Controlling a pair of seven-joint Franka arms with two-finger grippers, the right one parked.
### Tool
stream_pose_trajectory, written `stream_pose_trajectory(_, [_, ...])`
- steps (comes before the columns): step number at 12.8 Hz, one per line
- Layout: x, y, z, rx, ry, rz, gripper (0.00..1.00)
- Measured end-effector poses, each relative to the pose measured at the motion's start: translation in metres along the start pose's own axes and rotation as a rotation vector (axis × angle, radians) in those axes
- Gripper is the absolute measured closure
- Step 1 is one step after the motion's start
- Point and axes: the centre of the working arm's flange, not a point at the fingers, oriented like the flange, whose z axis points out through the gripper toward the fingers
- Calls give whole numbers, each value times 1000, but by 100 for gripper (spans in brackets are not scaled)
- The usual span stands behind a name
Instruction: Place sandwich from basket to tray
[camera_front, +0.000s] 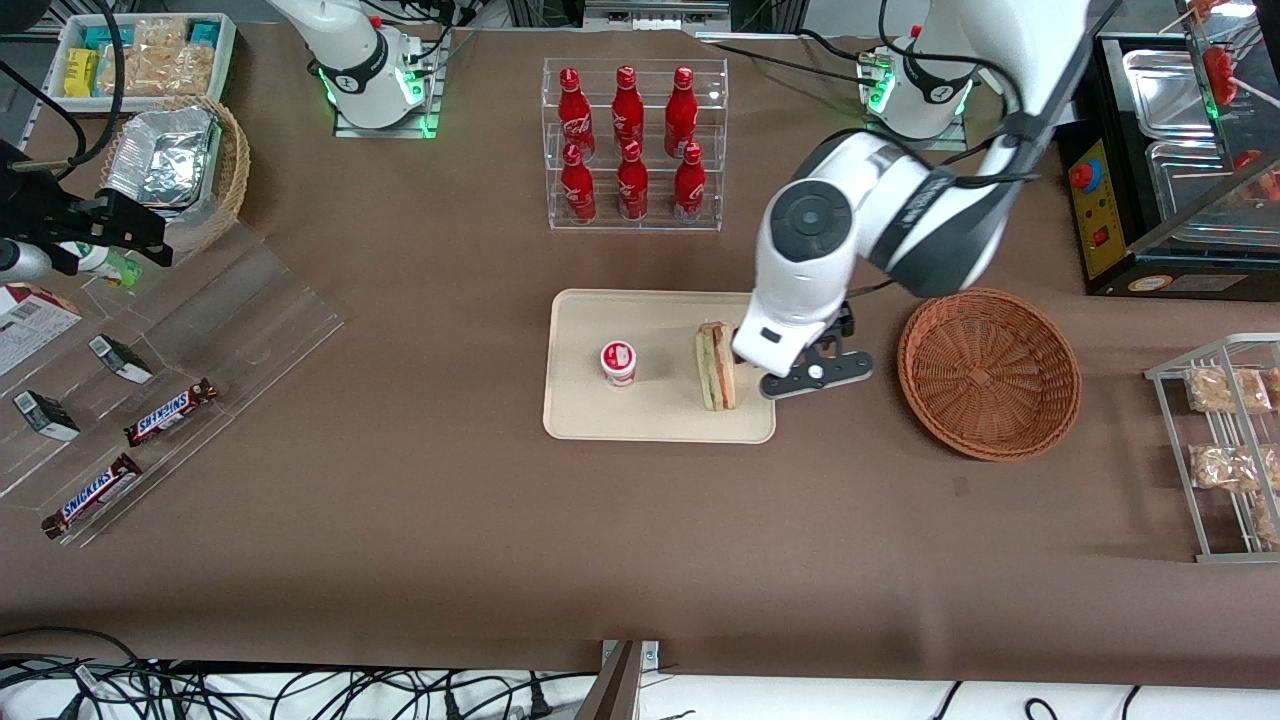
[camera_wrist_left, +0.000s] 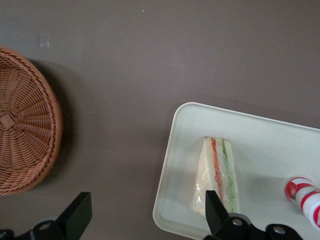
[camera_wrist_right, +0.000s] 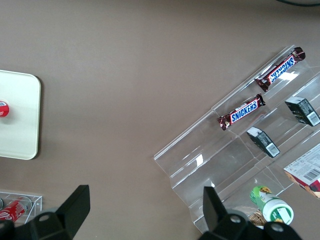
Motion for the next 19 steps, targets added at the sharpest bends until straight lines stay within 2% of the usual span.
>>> stream_pose_trajectory(4, [46,-74,-42,-26,-88,72,0])
stream_pose_trajectory(8, [81,-165,-67,-118,-131,164,0])
stream_pose_trajectory(10, [91,-215,-74,-118,-143,212,0])
stream_pose_trajectory(12, [97,-239,-74,-109,-143,223,0])
stream_pose_trajectory(19, [102,-252,-69,-97,-146,247,0])
